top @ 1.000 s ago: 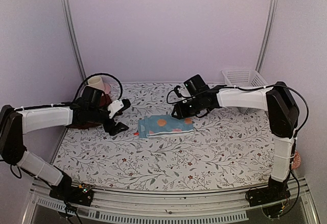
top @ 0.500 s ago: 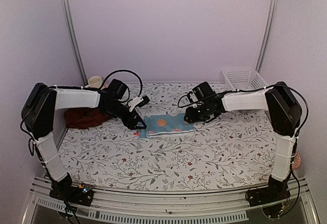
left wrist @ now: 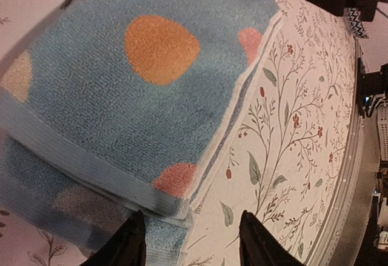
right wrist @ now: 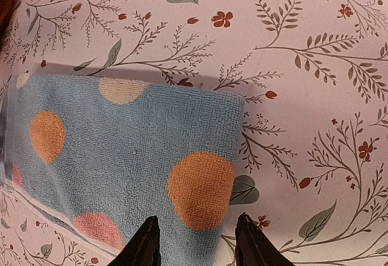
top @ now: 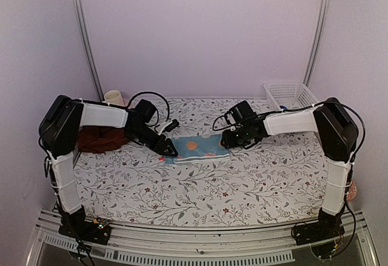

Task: Roll the towels
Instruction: Smooth out the towel at the center of the board.

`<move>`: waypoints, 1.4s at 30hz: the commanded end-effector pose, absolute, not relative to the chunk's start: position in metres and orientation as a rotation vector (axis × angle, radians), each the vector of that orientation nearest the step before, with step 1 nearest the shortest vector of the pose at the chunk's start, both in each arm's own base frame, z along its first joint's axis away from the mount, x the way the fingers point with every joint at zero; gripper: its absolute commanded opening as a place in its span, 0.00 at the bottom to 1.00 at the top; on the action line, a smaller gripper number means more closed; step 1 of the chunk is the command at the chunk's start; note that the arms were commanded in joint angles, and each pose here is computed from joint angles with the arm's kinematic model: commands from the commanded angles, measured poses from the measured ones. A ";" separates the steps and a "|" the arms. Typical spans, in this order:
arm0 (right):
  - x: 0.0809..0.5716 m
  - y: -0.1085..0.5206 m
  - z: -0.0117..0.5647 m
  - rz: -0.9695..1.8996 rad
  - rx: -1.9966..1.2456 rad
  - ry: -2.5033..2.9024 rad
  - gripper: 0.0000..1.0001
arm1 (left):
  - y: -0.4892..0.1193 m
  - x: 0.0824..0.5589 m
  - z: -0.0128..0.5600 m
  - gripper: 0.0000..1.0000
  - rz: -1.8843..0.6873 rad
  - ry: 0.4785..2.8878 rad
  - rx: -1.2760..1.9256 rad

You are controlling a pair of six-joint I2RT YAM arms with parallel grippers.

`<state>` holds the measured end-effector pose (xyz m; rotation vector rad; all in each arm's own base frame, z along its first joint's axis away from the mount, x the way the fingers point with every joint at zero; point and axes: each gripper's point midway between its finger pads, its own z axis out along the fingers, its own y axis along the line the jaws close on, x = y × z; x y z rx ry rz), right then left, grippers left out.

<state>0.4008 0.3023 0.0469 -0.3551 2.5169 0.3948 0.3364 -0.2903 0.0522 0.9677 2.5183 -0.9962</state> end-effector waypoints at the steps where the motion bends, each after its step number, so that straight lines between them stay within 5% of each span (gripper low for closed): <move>1: 0.407 0.301 0.068 0.411 -0.313 2.459 0.44 | -0.290 0.341 0.036 0.51 -1.062 2.600 0.881; 7: 0.407 0.307 0.064 0.411 -0.318 2.464 0.43 | -0.274 0.357 0.031 0.44 -0.998 2.628 0.750; 26: 0.405 0.313 0.059 0.379 -0.338 2.472 0.43 | -0.285 0.374 0.034 0.48 -1.107 2.610 0.700; 42: 0.407 0.317 0.062 0.374 -0.353 2.464 0.43 | -0.281 0.378 0.020 0.33 -1.061 2.657 0.644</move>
